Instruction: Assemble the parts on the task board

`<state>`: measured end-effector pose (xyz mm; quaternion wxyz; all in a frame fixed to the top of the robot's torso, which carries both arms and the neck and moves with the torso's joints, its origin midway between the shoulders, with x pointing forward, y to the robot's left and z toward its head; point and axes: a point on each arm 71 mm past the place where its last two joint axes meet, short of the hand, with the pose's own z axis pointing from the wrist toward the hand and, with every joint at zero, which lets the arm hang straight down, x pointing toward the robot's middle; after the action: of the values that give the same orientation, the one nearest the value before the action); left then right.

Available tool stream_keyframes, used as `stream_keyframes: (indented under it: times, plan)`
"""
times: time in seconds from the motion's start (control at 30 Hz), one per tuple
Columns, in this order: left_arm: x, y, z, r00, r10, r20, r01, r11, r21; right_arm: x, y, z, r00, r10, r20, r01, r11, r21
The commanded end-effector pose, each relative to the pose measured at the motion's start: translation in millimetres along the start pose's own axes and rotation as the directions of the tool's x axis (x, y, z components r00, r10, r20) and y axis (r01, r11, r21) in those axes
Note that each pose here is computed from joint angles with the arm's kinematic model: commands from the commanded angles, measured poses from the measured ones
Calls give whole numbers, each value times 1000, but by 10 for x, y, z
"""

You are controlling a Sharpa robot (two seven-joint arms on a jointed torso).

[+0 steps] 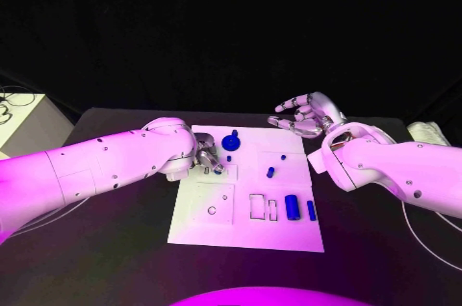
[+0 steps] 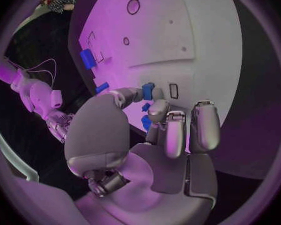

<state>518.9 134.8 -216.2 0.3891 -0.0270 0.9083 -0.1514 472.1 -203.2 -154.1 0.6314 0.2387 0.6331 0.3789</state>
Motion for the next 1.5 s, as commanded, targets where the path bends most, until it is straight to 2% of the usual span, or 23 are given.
stream_keyframes:
  times: [0.03, 0.57, 1.27, 1.5]
  plan:
    - [70, -27, 21, 999, 8, -43, -8, 1000, 4, 13, 10, -1, 1000, -9, -13, 8, 1000, -12]
    - [71, -45, 35, 999, 6, -46, -6, 1000, 5, 10, 8, -2, 1000, -9, -13, 9, 1000, -12]
    - [60, -10, 35, 999, 5, -41, -5, 1000, -1, 1, 3, -4, 1000, -9, -10, 9, 1000, -13]
    - [44, 29, 29, 1000, 1, -26, -1, 1000, -8, -3, 1, -3, 1000, -9, -8, 9, 1000, -13]
